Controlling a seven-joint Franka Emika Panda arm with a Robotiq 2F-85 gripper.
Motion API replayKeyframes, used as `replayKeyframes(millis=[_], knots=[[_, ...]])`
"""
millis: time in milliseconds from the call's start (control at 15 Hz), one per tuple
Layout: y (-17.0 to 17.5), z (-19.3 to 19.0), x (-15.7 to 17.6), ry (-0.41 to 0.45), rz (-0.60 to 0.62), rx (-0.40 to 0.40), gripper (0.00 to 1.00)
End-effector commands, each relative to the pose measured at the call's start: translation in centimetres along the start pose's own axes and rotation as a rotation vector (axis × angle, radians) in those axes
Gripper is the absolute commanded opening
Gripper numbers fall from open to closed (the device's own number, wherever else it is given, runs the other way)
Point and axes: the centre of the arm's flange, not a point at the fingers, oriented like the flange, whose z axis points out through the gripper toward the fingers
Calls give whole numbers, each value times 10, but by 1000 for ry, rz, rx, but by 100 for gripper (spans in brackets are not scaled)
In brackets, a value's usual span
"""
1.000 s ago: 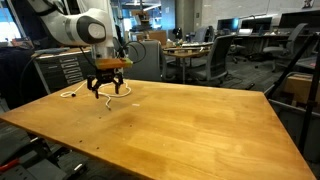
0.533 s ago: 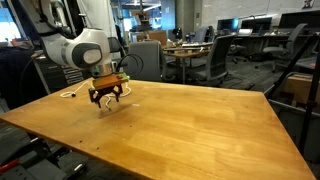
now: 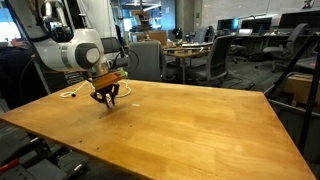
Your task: Form a loose knot using the white rope
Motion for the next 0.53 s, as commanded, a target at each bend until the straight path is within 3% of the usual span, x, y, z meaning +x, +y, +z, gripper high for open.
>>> replayKeyframes(millis=[0, 267, 467], knots=[[2, -8, 11, 4, -48, 32, 1], [6, 0, 9, 13, -42, 139, 1], [19, -4, -10, -16, -32, 163, 1]])
